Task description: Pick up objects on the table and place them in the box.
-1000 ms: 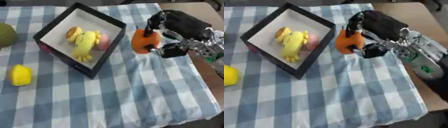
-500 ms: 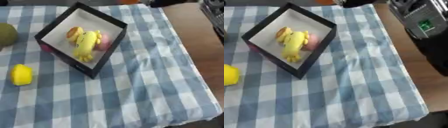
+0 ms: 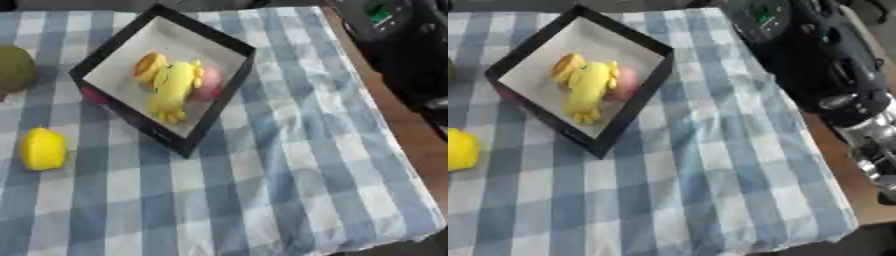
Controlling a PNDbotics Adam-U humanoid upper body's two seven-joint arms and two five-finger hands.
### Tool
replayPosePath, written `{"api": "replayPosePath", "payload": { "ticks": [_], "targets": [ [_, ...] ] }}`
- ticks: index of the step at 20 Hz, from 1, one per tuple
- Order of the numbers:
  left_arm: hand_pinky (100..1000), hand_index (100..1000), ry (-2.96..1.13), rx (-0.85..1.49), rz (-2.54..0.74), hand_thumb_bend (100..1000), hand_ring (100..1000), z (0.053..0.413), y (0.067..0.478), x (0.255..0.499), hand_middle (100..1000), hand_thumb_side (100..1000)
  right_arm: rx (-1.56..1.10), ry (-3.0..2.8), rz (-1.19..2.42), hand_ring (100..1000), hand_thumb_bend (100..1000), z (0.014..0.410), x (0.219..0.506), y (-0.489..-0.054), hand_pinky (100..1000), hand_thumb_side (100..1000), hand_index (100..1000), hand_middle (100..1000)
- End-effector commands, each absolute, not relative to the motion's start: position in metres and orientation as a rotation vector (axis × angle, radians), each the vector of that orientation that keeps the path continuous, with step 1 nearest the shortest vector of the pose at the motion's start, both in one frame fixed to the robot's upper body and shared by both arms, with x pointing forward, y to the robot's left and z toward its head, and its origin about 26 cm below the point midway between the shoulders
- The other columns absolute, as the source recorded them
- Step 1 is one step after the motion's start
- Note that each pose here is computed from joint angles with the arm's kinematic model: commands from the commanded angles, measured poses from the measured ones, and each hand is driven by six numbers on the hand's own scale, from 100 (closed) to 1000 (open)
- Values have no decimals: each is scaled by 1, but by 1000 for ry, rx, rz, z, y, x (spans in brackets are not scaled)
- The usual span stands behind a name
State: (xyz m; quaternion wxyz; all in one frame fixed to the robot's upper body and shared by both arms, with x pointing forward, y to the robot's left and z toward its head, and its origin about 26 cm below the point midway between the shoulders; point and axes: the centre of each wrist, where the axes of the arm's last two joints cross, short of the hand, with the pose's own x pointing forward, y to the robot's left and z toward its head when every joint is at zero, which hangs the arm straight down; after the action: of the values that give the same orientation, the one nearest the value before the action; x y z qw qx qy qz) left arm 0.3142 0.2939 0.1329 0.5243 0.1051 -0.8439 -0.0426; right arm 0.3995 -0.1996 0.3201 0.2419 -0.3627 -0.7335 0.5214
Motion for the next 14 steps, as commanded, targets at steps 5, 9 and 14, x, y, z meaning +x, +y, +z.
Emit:
{"api": "replayPosePath", "payload": {
  "ticks": [5, 9, 14],
  "targets": [
    [882, 883, -2063, 230, -122, 100, 1000, 146, 289, 316, 987, 873, -1021, -1903, 1463, 603, 100, 292, 439, -202, 760, 100, 574, 444],
    [883, 883, -2058, 221, -127, 100, 1000, 145, 288, 316, 987, 876, -991, -1833, 1540, 615, 112, 270, 449, -200, 763, 100, 591, 461],
    [883, 883, -2054, 218, -129, 101, 1000, 144, 288, 316, 986, 878, -940, -1755, 1669, 664, 122, 255, 451, -197, 779, 100, 633, 518]
  ]
}}
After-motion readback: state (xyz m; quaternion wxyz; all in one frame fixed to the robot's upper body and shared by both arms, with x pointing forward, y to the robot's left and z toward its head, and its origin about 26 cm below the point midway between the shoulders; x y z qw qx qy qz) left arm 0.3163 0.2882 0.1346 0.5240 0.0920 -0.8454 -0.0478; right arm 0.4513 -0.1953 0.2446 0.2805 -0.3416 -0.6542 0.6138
